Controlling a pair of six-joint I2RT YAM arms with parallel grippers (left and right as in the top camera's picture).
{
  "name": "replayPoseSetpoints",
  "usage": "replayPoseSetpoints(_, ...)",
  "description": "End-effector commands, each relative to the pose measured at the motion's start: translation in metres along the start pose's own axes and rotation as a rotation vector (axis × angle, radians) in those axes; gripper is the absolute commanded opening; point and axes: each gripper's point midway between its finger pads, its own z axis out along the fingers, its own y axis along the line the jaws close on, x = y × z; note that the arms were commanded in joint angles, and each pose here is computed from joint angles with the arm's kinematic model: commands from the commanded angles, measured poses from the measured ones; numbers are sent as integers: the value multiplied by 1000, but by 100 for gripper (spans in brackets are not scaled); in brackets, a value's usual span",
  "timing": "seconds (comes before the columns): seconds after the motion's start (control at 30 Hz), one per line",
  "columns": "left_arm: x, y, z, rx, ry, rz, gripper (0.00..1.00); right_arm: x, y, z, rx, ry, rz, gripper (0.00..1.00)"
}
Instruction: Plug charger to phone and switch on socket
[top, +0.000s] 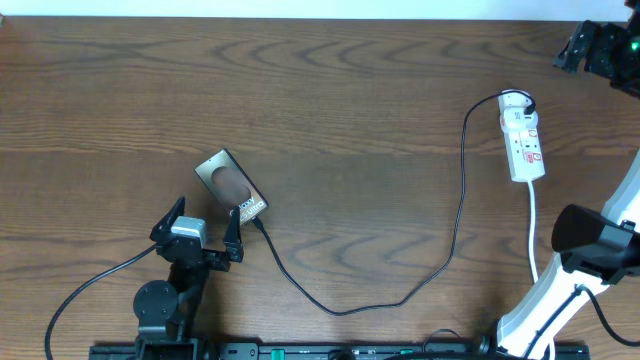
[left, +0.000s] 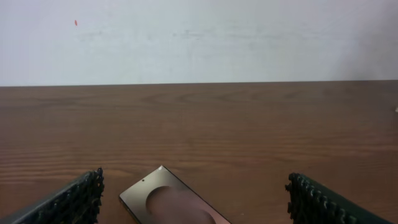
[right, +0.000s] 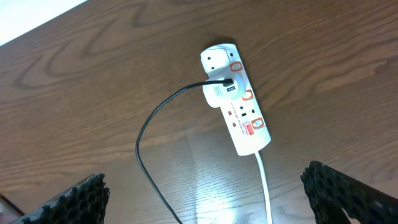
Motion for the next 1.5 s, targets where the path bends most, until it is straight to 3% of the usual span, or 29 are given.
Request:
replayPoseSetpoints(0.0, 15, 0, 0, 3, 46, 13, 92, 0, 2, 1, 1, 3, 6, 99)
replayPoseSetpoints(1.47, 15, 0, 1, 2, 47, 10, 93, 1, 4, 2, -1, 4, 0, 99)
